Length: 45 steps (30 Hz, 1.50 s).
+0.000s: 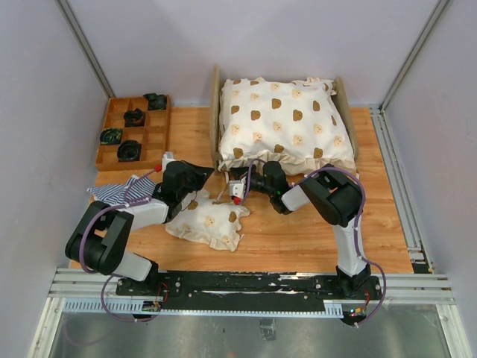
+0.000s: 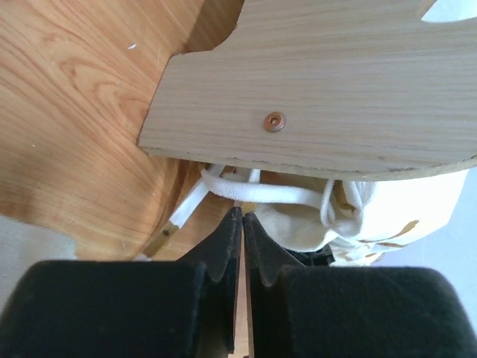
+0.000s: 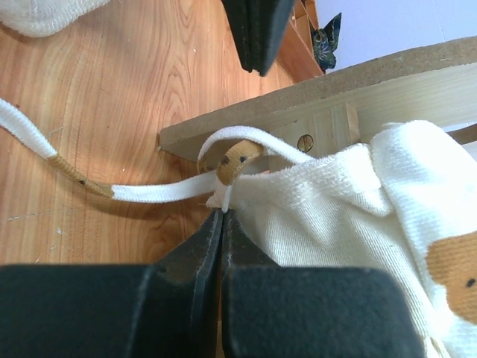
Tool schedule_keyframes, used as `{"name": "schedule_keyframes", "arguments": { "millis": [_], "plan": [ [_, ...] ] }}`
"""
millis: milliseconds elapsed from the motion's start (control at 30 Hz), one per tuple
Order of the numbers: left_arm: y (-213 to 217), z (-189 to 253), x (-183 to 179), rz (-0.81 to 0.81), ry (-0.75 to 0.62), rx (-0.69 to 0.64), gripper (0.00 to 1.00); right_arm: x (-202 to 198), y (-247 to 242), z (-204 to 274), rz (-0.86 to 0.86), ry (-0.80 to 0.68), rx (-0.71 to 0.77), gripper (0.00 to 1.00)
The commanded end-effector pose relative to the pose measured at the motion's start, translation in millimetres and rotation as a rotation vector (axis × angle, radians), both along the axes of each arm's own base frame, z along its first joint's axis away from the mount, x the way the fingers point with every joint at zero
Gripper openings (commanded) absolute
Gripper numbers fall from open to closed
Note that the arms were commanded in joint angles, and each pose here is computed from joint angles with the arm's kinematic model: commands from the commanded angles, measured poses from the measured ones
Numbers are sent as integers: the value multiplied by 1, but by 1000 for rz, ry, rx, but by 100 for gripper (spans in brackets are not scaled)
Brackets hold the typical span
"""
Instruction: Set up the pet bed
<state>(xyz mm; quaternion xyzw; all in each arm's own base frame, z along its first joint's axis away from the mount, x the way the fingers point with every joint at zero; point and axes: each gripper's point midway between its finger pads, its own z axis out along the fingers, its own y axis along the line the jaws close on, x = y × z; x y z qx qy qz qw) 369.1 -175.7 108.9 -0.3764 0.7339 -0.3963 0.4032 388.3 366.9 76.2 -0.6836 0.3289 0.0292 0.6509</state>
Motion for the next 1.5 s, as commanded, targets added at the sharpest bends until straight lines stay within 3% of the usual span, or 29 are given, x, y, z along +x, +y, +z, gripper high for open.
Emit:
{"name": "schedule_keyframes", "arguments": {
  "millis": [0, 67, 133, 1100, 1467],
  "plan": [
    [3, 18, 11, 19, -64, 12, 19, -3, 10, 21, 36, -67, 15, 0],
    [-2, 26, 18, 3, -85, 22, 29, -4, 11, 20, 34, -65, 18, 0],
    [-5, 31, 27, -6, -102, 39, 32, -3, 11, 20, 32, -62, 20, 0],
    [-35, 4, 45, -66, -33, -6, 41, -1, 5, 16, 20, -69, 11, 0],
    [-42, -6, 26, -107, 3, -27, 42, 14, -20, 20, -93, -41, 57, 0]
  ]
}}
